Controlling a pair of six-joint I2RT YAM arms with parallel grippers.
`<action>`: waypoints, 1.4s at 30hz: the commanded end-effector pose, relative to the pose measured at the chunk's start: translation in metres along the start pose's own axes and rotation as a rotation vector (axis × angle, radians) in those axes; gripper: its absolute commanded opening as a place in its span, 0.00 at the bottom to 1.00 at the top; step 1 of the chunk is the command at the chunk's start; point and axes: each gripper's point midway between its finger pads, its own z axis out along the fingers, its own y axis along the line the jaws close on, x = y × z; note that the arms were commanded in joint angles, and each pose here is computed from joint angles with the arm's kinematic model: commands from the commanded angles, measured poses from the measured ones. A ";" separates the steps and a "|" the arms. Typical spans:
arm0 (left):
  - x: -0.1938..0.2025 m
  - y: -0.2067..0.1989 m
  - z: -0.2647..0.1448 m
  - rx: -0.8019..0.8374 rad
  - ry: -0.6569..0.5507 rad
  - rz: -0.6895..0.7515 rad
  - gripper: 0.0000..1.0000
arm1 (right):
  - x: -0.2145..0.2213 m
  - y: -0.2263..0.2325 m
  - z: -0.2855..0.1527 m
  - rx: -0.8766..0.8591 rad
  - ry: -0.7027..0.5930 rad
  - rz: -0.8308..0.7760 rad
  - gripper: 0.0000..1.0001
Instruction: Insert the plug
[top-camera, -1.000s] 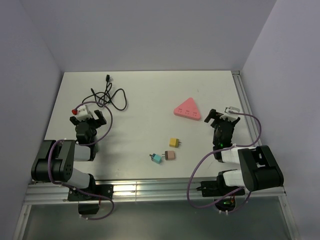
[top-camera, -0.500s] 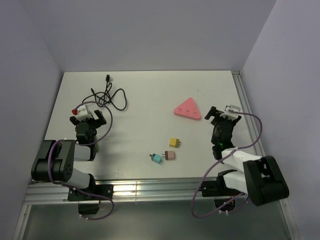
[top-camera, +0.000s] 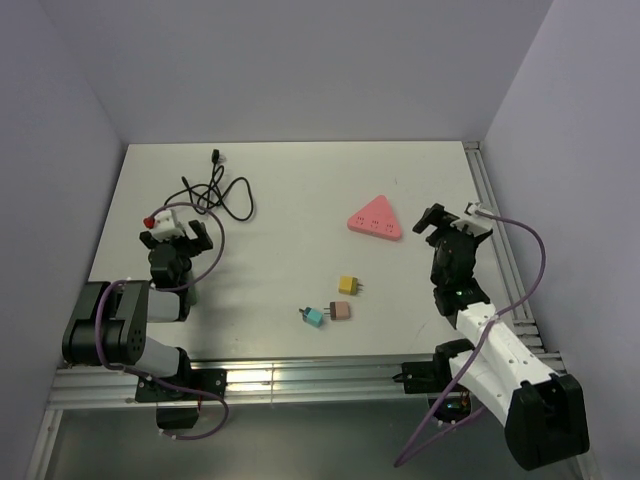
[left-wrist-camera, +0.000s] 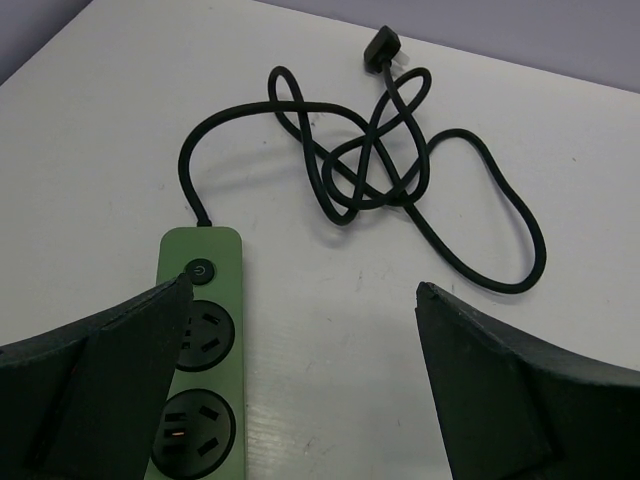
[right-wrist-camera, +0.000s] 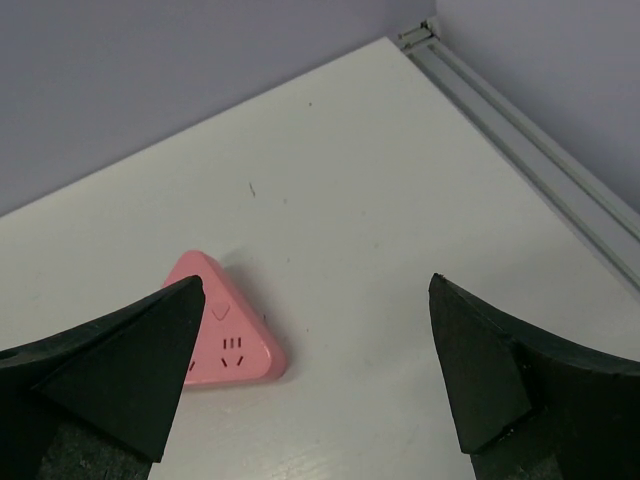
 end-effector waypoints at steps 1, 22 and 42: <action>-0.044 -0.008 0.009 0.019 -0.100 0.013 0.99 | 0.006 0.012 0.005 -0.022 0.093 0.013 1.00; -0.077 -0.074 -0.016 -0.060 0.155 -0.634 0.99 | 0.091 0.094 -0.031 -0.216 0.612 -0.037 0.92; -0.077 -0.150 -0.074 0.404 0.361 -0.741 1.00 | 0.178 0.148 -0.121 -0.163 0.854 -0.354 0.82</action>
